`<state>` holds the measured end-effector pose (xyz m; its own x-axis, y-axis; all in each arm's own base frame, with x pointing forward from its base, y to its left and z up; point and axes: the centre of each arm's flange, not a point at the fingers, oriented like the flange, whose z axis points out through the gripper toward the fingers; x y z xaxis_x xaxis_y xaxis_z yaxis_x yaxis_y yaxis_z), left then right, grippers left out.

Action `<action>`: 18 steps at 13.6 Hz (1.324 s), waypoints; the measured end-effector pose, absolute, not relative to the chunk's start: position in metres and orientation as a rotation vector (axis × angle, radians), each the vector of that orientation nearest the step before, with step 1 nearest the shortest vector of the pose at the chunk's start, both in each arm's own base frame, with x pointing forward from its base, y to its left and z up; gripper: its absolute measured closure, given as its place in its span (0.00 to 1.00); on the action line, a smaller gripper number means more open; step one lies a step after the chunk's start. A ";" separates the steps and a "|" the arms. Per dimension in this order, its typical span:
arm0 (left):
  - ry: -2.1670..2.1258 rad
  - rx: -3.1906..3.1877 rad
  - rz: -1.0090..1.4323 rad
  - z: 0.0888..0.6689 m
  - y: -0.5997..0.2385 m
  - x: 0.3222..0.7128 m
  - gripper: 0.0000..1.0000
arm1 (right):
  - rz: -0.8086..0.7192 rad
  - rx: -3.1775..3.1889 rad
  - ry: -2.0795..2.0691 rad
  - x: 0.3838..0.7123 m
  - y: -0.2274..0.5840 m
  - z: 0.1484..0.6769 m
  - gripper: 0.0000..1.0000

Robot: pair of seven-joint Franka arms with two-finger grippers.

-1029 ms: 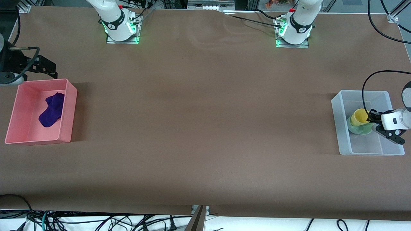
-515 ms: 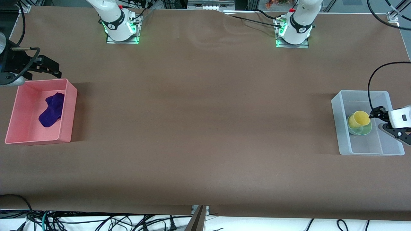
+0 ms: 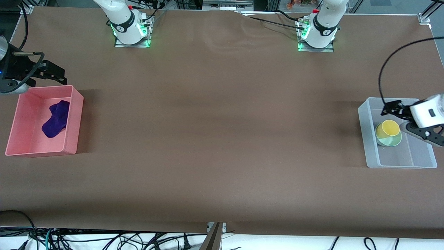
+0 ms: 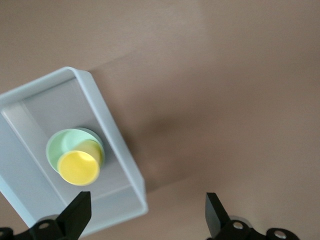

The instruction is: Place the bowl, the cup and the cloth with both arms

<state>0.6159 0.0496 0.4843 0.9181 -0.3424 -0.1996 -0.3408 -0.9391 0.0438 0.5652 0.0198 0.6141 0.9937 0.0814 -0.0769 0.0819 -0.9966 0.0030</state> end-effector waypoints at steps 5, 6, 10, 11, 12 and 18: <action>-0.432 3.150 -0.293 0.532 -0.029 0.603 0.00 | -0.121 3.130 0.128 0.565 0.020 0.614 0.00; -0.405 3.156 -0.292 0.531 -0.032 0.604 0.00 | -0.121 3.131 0.127 0.565 0.020 0.614 0.00; -0.251 3.123 -0.194 0.538 -0.026 0.610 0.00 | -0.121 3.131 0.127 0.566 0.020 0.614 0.00; -0.214 3.108 -0.184 0.541 -0.025 0.609 0.00 | -0.121 3.131 0.127 0.566 0.019 0.614 0.00; -0.190 3.102 -0.165 0.543 -0.025 0.607 0.00 | -0.122 3.131 0.127 0.566 0.019 0.614 0.00; -0.141 3.130 -0.020 0.538 -0.041 0.566 0.00 | -0.122 3.131 0.126 0.566 0.019 0.613 0.00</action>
<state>0.5659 -0.0410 0.5383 0.9959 -0.0901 -0.0122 -0.0900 -0.9959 0.0088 0.5657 0.0194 0.6135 0.9938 0.0800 -0.0778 0.0804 -0.9968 0.0029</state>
